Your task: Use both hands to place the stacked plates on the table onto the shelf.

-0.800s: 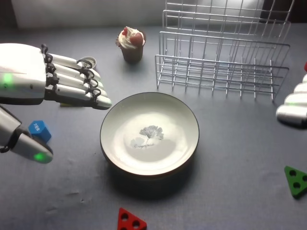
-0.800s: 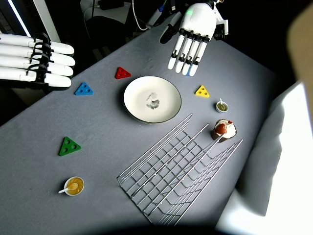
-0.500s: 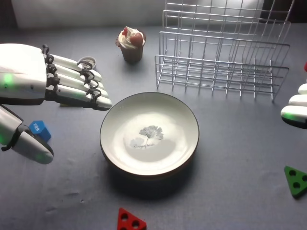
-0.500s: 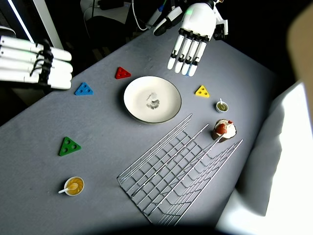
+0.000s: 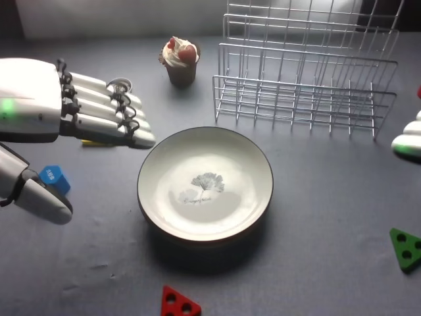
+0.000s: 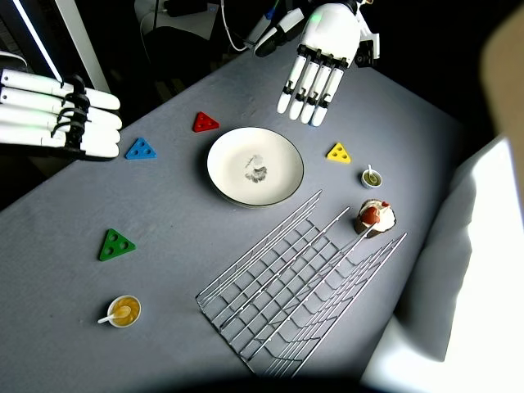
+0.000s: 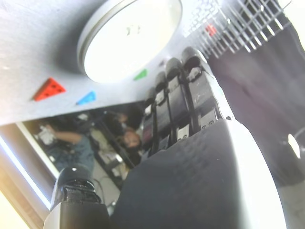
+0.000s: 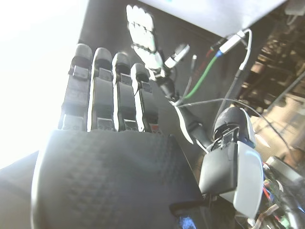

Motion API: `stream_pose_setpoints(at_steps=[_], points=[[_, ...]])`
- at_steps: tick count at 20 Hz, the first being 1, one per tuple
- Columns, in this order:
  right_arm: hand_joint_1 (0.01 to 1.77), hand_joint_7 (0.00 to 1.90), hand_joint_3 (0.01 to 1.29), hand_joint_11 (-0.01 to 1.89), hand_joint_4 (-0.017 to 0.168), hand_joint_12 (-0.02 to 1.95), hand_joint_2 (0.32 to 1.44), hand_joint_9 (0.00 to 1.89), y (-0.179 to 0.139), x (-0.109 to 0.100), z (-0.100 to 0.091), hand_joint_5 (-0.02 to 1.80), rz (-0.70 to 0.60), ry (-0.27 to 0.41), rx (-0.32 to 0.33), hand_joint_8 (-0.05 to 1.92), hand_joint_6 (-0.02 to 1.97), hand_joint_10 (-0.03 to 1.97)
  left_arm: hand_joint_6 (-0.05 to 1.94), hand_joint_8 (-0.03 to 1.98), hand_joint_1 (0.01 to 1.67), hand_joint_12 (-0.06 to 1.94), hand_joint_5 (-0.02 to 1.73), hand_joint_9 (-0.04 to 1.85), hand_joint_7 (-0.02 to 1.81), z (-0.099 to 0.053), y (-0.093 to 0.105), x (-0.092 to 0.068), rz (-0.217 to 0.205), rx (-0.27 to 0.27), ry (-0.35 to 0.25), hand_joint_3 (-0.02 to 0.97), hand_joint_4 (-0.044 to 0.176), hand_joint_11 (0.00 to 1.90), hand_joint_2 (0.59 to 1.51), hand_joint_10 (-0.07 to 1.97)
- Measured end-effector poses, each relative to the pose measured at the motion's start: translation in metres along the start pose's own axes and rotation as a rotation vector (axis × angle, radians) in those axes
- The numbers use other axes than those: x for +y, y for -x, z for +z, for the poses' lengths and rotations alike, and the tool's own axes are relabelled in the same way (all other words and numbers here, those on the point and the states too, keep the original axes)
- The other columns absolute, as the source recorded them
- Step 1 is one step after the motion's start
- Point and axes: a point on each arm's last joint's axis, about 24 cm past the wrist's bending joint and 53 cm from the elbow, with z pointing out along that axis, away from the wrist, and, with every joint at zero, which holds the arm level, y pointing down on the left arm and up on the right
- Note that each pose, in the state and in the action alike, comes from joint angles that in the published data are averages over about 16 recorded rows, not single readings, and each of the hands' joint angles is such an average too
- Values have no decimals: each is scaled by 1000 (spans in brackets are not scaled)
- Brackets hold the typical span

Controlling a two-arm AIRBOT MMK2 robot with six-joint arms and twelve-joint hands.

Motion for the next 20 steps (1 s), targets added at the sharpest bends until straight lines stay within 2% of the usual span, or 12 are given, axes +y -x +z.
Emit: stream_pose_setpoints(at_steps=[11, 16, 20], points=[[28, 266, 15, 209, 3, 68, 987, 251, 3, -8, 2, 224, 1, -24, -13, -1, 16, -5, 6, 13, 21, 76, 209, 299, 300, -9, 13, -13, 6, -60, -66, -2, -2, 225, 1029, 4], [28, 273, 15, 210, 5, 54, 987, 248, 5, -7, 3, 234, -1, -21, -20, 0, 16, -5, 6, 13, 21, 62, 223, 315, 313, -11, 9, -24, 20, -47, -93, -2, -2, 240, 1022, 4], [28, 276, 15, 209, 5, 46, 986, 249, 6, -6, 3, 240, -3, -18, -24, 0, 16, -5, 6, 12, 20, 52, 235, 312, 313, -8, -2, -32, 42, -8, -107, -2, -2, 246, 1016, 4]])
